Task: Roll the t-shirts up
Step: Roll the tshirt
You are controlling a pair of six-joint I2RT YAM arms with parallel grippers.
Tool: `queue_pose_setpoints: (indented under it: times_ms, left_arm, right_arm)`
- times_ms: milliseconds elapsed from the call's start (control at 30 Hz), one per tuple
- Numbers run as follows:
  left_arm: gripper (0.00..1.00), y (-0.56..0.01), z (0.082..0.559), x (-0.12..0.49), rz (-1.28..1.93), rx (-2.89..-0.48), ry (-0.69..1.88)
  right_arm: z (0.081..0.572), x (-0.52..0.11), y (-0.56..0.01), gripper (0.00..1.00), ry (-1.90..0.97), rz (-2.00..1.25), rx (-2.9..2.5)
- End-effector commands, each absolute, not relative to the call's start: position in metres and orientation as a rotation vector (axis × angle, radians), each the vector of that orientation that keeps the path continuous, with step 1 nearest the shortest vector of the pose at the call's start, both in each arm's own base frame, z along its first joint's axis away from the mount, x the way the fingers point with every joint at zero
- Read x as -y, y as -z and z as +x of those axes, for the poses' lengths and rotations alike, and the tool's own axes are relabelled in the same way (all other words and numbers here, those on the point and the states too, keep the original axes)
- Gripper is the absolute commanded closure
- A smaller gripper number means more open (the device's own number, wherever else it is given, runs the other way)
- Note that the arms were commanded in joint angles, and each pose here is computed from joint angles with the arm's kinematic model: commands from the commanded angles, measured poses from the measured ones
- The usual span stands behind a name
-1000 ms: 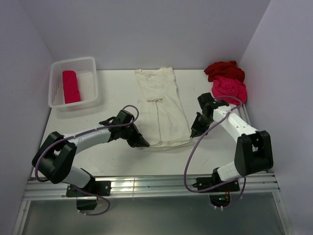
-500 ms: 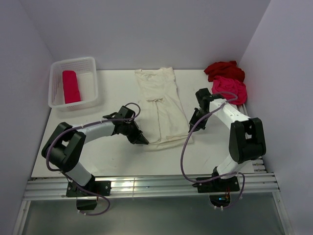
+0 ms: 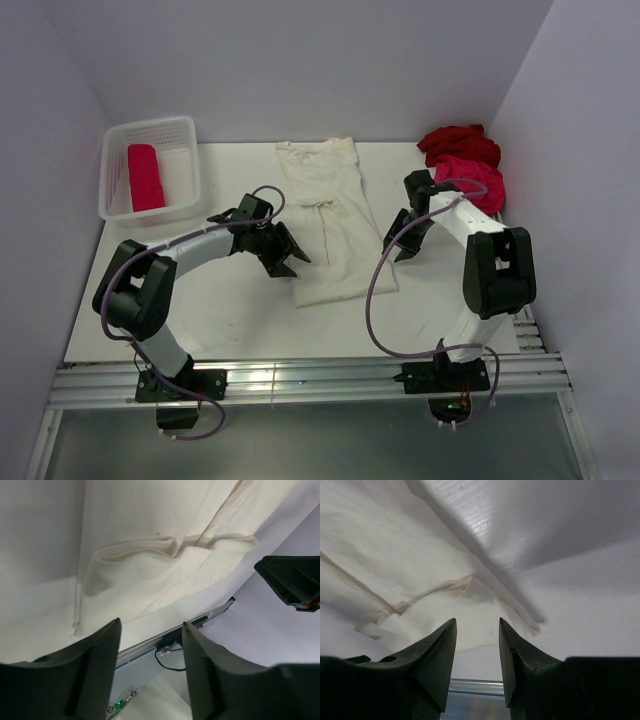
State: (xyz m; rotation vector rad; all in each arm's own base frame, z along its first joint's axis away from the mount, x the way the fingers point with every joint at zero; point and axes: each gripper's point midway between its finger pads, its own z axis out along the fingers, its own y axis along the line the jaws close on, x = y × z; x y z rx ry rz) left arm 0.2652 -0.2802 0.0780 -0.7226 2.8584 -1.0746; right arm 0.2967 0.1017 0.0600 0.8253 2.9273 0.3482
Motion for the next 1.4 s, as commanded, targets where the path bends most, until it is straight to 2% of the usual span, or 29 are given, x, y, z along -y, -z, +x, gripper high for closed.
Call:
queue_pose_setpoints:
  times_ms: [0,200,333,400,500,600,700,800,1133,1367]
  left_arm:
    - [0.4,-0.089,0.278,0.275,-0.686,-2.831,1.062]
    - [0.45,-0.104,0.28,0.27,-0.582,-2.769,1.074]
    - [0.37,-0.084,0.251,0.26,-0.543,-2.812,1.039]
    - [0.34,-0.087,0.242,0.265,-0.506,-2.772,1.105]
    - [0.3,-0.074,0.221,0.264,-0.553,-2.779,1.15]
    - [0.25,-0.065,0.208,0.263,-0.545,-2.794,1.148]
    - [0.19,-0.06,0.202,0.265,-0.511,-2.804,1.117]
    - [0.17,-0.056,0.201,0.27,-0.513,-2.798,1.124]
    - [0.17,-0.03,0.2,0.272,-0.551,-2.804,1.148]
    - [0.22,-0.02,0.199,0.275,-0.578,-2.826,1.142]
  right_arm:
    - [0.32,-0.096,-0.084,0.52,-0.406,0.819,-2.81]
    - [0.308,-0.091,-0.102,0.52,-0.474,0.746,-2.717]
    - [0.278,-0.104,-0.083,0.51,-0.59,0.727,-2.783]
    - [0.262,-0.106,-0.073,0.5,-0.622,0.706,-2.793]
    - [0.251,-0.105,-0.069,0.36,-0.632,0.683,-2.763]
    - [0.245,-0.104,-0.064,0.34,-0.625,0.674,-2.762]
    - [0.242,-0.102,-0.055,0.34,-0.611,0.676,-2.769]
    - [0.245,-0.1,-0.047,0.34,-0.595,0.675,-2.759]
    - [0.251,-0.091,-0.03,0.36,-0.515,0.686,-2.759]
    - [0.247,-0.092,-0.016,0.42,-0.518,0.723,-2.778]
